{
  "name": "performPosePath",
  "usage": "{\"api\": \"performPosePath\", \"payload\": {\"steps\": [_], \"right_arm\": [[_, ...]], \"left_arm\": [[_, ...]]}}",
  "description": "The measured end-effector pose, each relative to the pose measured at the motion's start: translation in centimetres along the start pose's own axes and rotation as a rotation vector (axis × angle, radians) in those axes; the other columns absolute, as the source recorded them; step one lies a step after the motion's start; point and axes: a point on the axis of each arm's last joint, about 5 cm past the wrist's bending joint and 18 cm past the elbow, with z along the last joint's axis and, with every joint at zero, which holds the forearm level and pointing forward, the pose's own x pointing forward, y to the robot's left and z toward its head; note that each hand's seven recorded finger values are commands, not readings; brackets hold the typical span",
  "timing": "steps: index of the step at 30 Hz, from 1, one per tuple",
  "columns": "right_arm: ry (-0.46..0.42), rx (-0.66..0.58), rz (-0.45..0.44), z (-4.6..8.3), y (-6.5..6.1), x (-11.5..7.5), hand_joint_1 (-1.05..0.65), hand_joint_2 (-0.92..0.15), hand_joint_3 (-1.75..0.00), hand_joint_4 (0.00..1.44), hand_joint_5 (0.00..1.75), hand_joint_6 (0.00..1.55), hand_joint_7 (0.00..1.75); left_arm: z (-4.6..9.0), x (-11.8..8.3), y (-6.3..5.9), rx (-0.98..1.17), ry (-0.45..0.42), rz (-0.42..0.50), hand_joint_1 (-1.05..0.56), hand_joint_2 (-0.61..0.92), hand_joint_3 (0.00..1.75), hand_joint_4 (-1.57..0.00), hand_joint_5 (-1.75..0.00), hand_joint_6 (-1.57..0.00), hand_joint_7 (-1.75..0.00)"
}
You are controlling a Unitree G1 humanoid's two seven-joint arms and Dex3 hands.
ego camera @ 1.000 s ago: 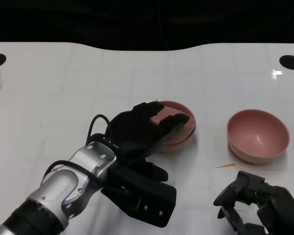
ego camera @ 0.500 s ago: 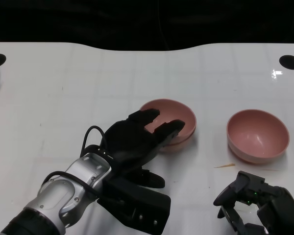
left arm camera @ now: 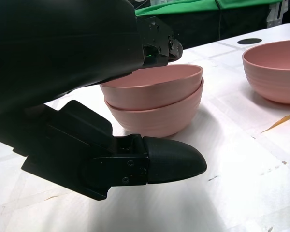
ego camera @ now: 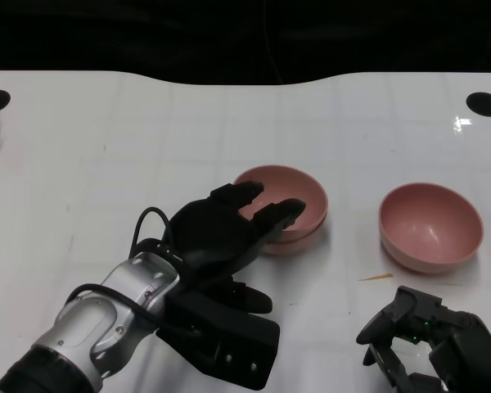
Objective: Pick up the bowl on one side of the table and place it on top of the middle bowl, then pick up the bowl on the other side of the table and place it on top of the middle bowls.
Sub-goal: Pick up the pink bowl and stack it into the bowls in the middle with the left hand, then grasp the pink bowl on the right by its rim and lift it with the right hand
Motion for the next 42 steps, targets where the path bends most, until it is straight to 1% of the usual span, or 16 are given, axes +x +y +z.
{"api": "performPosePath", "payload": {"steps": [3,6,7,8,10,11,17,21,26,27,28,30,33,36,39,42], "right_arm": [[0.0,0.0,0.0,0.0,0.0,0.0,-0.06,-0.6,-0.98,0.67,1.49,0.71,1.23],[0.0,0.0,0.001,0.0,0.0,0.0,-0.06,-0.6,-0.98,0.67,1.49,0.71,1.23],[0.0,0.0,0.001,0.0,0.0,0.0,-0.06,-0.6,-0.98,0.67,1.49,0.71,1.23],[0.0,0.0,0.001,0.0,0.0,0.0,-0.06,-0.6,-0.99,0.67,1.49,0.72,1.23],[0.0,0.0,0.0,0.0,0.0,0.0,-0.06,-0.59,-0.99,0.68,1.48,0.72,1.23],[0.0,0.0,0.0,0.0,0.0,0.0,-0.06,-0.6,-0.99,0.68,1.48,0.72,1.23],[-0.001,0.0,0.0,0.0,0.0,0.0,-0.04,-0.59,-1.01,0.68,1.49,0.72,1.23],[-0.002,-0.001,0.0,0.0,0.0,0.0,-0.04,-0.59,-1.0,0.68,1.48,0.72,1.23],[-0.002,0.0,0.001,0.0,0.0,0.0,-0.05,-0.59,-1.0,0.68,1.49,0.73,1.23],[-0.002,0.0,0.0,0.0,0.0,0.0,-0.05,-0.59,-1.0,0.68,1.49,0.73,1.23],[-0.003,0.0,0.0,0.0,0.0,0.0,-0.05,-0.59,-1.01,0.68,1.5,0.73,1.23],[-0.003,0.0,0.0,0.0,0.0,0.0,-0.04,-0.59,-1.01,0.68,1.49,0.72,1.23],[-0.003,0.002,0.0,0.0,0.0,0.0,-0.04,-0.59,-1.01,0.68,1.49,0.72,1.23],[-0.004,0.004,-0.001,0.0,0.0,0.0,-0.05,-0.6,-1.0,0.68,1.49,0.72,1.23],[0.0,0.012,-0.006,0.0,0.1,-0.2,-0.05,-0.61,-0.99,0.67,1.5,0.71,1.24],[-0.001,0.013,-0.005,0.0,0.1,-0.2,-0.06,-0.61,-0.98,0.67,1.49,0.71,1.24]], "left_arm": [[0.1,-0.2,-0.4,-0.004,-0.001,0.018,-0.96,0.92,0.64,0.0,0.0,0.0,0.0],[0.1,-0.3,-0.5,-0.005,-0.002,0.029,-0.96,0.92,0.64,0.0,0.0,0.0,0.0],[0.1,-0.3,-0.6,-0.008,-0.005,0.05,-0.88,0.92,0.61,-0.01,0.0,0.0,0.0],[0.0,-0.4,-0.7,-0.017,-0.012,0.099,-0.82,0.92,0.58,-0.04,-0.02,-0.01,0.0],[-0.1,-0.6,-0.9,-0.04,-0.024,0.206,-0.77,0.92,0.56,-0.07,-0.04,-0.02,-0.01],[-0.1,-0.7,-0.9,-0.048,-0.025,0.237,-0.76,0.92,0.55,-0.09,-0.05,-0.03,-0.02],[-0.8,-1.7,-1.4,-0.076,-0.004,0.291,-0.71,0.92,0.45,-0.15,-0.11,-0.1,-0.05],[-1.4,-2.6,-1.7,-0.106,0.003,0.371,-0.66,0.92,0.34,-0.22,-0.2,-0.2,-0.08],[-2.2,-3.9,-2.0,-0.107,-0.004,0.466,-0.6,0.92,0.3,-0.33,-0.3,-0.31,-0.1],[-2.4,-4.2,-2.0,-0.104,-0.004,0.488,-0.58,0.92,0.28,-0.36,-0.34,-0.34,-0.11],[-2.5,-4.5,-2.1,-0.102,-0.006,0.514,-0.55,0.92,0.25,-0.39,-0.45,-0.4,-0.11],[-2.7,-5.0,-2.3,-0.111,-0.015,0.576,-0.49,0.92,0.19,-0.36,-0.8,-0.5,-0.11],[-3.0,-5.6,-2.7,-0.134,-0.035,0.67,-0.41,0.92,0.18,-0.42,-1.01,-0.63,-0.15],[-3.2,-6.5,-3.3,-0.164,-0.05,0.721,-0.34,0.92,0.21,-0.52,-1.1,-0.76,-0.22],[-3.2,-7.3,-3.8,-0.203,-0.055,0.753,-0.26,0.91,0.17,-0.65,-1.14,-0.89,-0.31],[-3.3,-8.0,-4.1,-0.234,-0.062,0.767,-0.2,0.89,0.17,-0.79,-1.2,-1.03,-0.41]]}}
